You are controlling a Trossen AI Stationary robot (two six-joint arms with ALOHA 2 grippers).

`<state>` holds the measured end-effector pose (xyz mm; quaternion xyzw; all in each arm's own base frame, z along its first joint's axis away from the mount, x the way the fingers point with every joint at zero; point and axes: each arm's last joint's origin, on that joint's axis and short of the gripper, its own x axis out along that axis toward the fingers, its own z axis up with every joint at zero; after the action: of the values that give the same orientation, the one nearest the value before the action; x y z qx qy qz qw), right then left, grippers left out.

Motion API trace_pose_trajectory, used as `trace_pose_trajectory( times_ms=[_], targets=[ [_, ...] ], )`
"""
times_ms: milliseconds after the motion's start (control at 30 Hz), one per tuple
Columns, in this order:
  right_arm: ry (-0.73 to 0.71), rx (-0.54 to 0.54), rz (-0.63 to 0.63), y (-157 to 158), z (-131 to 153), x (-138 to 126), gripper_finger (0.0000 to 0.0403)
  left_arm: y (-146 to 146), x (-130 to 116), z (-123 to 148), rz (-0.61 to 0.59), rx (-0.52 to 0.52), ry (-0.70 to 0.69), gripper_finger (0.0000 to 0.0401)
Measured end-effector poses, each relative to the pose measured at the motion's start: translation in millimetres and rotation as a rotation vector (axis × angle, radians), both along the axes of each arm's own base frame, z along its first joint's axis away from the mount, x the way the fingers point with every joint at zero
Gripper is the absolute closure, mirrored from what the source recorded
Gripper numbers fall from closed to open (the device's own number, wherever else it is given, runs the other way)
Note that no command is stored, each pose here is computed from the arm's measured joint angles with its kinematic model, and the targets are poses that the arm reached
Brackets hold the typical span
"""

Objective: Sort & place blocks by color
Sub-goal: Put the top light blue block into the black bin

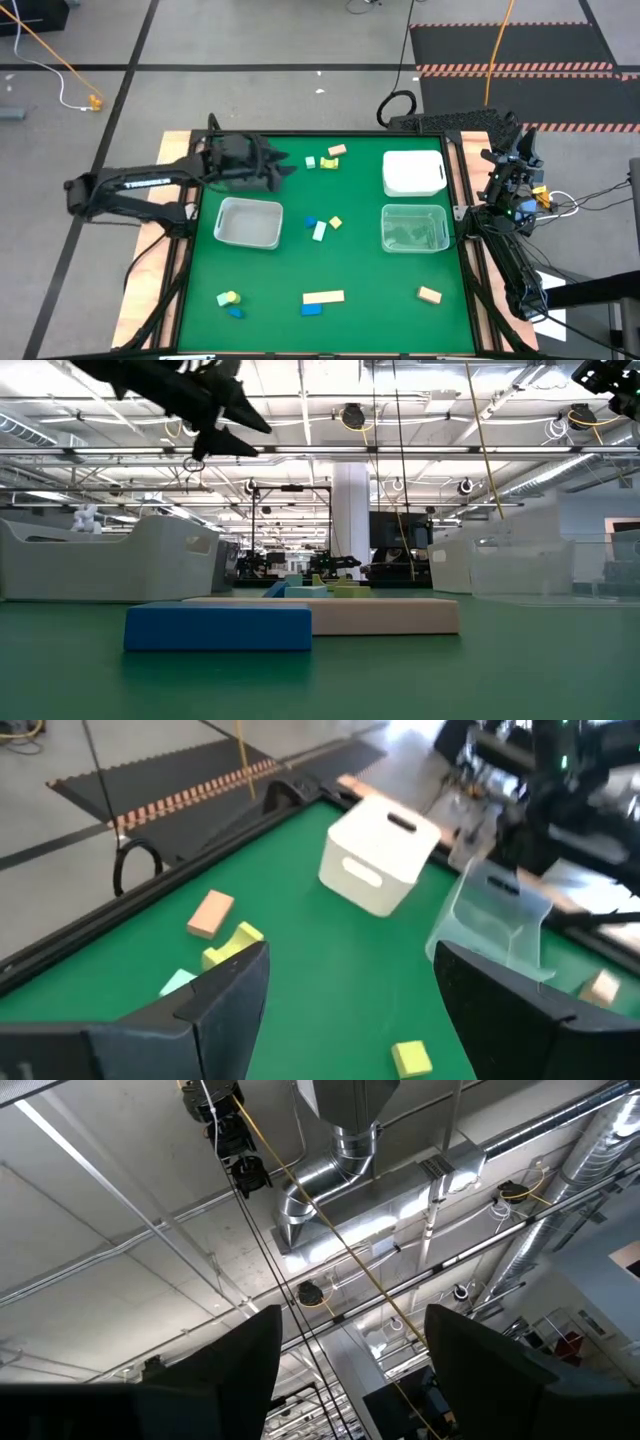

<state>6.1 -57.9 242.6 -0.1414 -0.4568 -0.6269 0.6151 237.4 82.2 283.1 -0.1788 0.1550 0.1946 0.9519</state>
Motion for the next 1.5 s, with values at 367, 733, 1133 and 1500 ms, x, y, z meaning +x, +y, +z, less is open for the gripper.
trace_pose_trajectory(
  times_ms=[367,733,1133,1500],
  targets=[
    [0.0,0.0,0.0,0.0,0.0,0.0,0.0165,13.7,64.4,-21.8,-0.107,0.147,0.191,0.0119],
    [0.0,0.0,0.0,0.1,0.2,0.0,0.0165,50.4,92.4,-60.1,-0.122,0.218,0.401,0.0119],
    [0.0,0.0,0.0,0.1,0.2,0.0,0.0165,92.7,85.4,-95.3,-0.148,0.184,0.492,0.0078],
    [0.0,0.0,0.0,0.0,0.2,0.0,0.0165,114.8,82.0,-124.5,-0.193,0.243,0.582,0.0076]
  ],
)
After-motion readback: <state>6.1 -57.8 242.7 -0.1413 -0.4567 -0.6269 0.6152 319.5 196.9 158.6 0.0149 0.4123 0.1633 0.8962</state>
